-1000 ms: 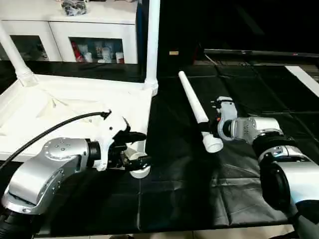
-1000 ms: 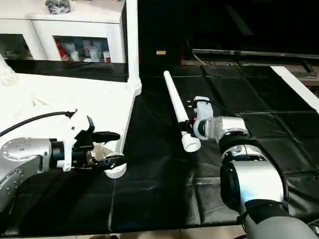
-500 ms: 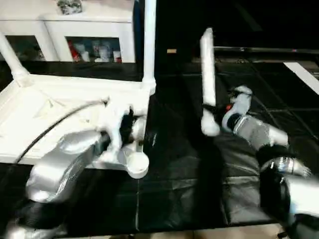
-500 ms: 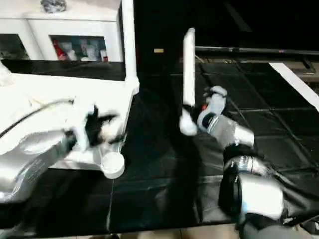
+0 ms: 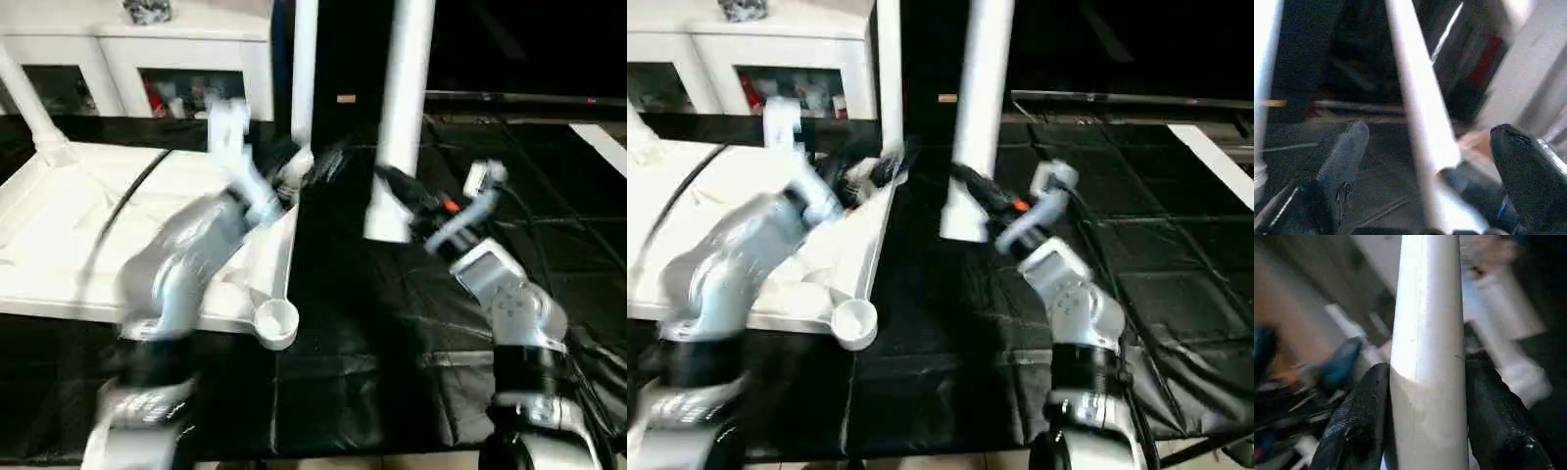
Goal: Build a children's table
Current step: Pick table leg
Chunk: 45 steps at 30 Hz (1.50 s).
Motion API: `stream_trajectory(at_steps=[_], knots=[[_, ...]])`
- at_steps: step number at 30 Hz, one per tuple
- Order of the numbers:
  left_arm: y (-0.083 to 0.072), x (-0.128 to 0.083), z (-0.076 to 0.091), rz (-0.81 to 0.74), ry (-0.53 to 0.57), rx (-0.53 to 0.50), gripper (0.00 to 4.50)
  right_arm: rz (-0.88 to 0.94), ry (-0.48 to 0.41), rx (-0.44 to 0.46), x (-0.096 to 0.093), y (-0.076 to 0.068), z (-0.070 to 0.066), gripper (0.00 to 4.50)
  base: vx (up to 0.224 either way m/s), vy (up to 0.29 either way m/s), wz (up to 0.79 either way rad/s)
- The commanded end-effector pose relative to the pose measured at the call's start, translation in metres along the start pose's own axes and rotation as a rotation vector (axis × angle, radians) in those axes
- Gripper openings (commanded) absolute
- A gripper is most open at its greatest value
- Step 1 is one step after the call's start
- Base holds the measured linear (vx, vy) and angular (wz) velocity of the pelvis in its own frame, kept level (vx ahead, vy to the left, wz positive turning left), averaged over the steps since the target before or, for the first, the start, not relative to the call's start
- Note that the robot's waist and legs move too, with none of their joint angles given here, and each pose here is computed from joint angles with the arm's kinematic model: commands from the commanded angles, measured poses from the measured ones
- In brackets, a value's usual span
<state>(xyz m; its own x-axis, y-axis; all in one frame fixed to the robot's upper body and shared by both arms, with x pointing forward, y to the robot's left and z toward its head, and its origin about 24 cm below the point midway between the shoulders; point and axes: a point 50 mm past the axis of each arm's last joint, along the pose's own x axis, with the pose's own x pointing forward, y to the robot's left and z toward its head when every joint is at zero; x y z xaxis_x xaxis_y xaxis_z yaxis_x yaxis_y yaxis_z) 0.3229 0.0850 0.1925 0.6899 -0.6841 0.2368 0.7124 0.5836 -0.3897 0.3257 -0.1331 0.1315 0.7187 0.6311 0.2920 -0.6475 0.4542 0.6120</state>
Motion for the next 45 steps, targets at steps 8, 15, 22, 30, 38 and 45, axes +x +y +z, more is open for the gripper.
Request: stream_trajectory(at_steps=[8, 15, 22, 30, 38, 45], knots=[[-0.006, 0.015, 0.004, -0.065, 0.003, -0.212, 4.5, 0.15, 0.071, -0.071, -0.007, 0.029, -0.008, 1.87, 0.0, 0.0, 0.0], [-0.015, 0.019, 0.004, -0.104, 0.007, -0.269, 4.5, 0.11, 0.134, -0.173, -0.007, 0.03, -0.013, 1.87, 0.0, 0.0, 0.0], [-0.008, 0.025, 0.003, 0.087, -0.031, -0.212, 4.12, 0.036, 0.228, -0.438, 0.006, 0.035, -0.029, 1.87, 0.0, 0.0, 0.0], [0.0, 0.028, 0.003, 0.28, -0.078, -0.198, 3.53, -0.046, 0.196, -0.644, 0.013, 0.034, -0.031, 1.87, 0.0, 0.0, 0.0], [0.0, 0.029, 0.004, 0.35, -0.117, -0.225, 2.9, -0.053, 0.175, -0.712, 0.019, 0.036, -0.035, 1.87, 0.0, 0.0, 0.0], [-0.007, 0.033, -0.003, 0.316, -0.088, -0.247, 2.43, -0.036, 0.181, -0.746, 0.02, 0.039, -0.038, 1.87, 0.0, 0.0, 0.0]])
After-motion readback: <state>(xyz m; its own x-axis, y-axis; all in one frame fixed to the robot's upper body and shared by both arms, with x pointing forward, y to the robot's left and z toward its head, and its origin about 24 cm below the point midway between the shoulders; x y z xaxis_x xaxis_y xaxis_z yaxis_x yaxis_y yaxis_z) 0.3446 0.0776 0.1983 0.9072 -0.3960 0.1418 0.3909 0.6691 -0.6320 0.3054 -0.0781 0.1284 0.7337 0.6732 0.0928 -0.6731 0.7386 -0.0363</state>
